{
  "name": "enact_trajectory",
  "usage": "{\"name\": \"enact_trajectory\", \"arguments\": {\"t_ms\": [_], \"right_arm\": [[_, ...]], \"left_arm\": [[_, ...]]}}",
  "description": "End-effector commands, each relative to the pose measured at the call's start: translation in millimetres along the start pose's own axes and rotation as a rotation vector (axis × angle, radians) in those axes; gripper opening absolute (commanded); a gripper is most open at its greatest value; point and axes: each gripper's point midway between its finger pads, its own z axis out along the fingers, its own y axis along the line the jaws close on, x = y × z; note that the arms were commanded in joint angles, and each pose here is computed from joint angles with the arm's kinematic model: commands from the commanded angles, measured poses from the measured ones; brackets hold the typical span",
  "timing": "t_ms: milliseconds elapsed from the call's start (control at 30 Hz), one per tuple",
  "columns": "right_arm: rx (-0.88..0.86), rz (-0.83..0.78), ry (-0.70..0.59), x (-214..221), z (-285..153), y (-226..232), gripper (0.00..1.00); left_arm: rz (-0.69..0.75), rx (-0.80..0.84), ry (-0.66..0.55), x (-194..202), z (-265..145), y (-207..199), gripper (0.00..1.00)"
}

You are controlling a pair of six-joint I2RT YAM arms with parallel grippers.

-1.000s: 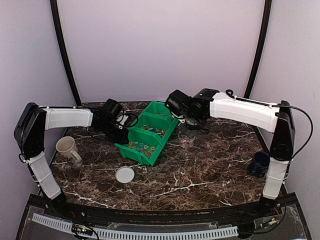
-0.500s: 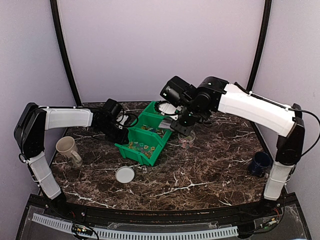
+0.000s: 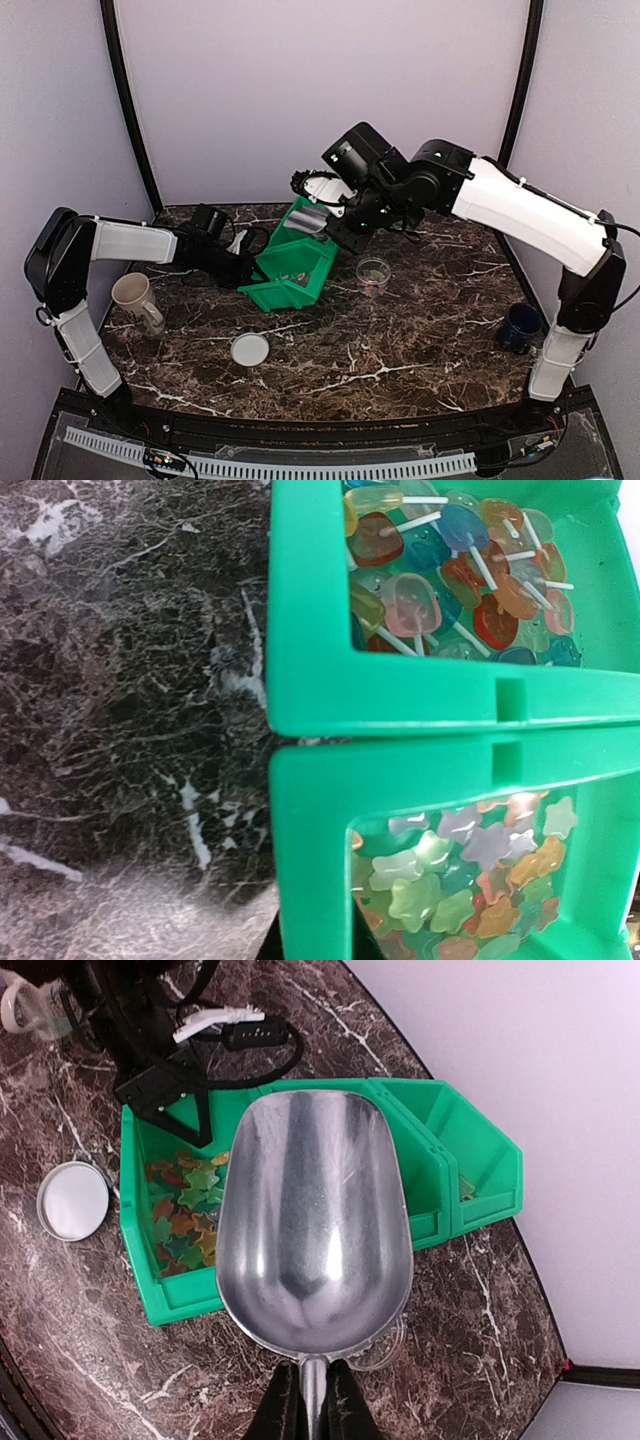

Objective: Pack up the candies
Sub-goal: Adjust the plate at the center of the board.

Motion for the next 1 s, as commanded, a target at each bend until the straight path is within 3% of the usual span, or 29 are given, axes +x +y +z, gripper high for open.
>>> {"name": "enact_trajectory", "arguments": {"t_ms": [0, 200, 433, 633, 967], "right_arm": [[0.016, 0.081, -0.167, -31, -37, -17, 0.00], [0.005, 0.042, -0.087, -24, -25, -12, 0.00], [-0.049, -0.061, 0.034, -3, -11, 9, 0.00], [-0.050, -0.105, 0.076, 6, -6, 15, 0.00], [-0.097, -0.161, 0.197, 36, 31, 38, 0.00]], "left_arm": [[0.190, 0.373, -0.213, -54, -53, -96, 0.00], [0.281, 0.401, -0.283, -56, -68, -109, 0.00], [0.312, 0.087, -0.302, -65, -60, -70, 0.00], [0.294, -0.073, -0.289, -68, -57, -44, 0.00], [0.306, -0.135, -0.252, -64, -50, -36, 0.00]]}}
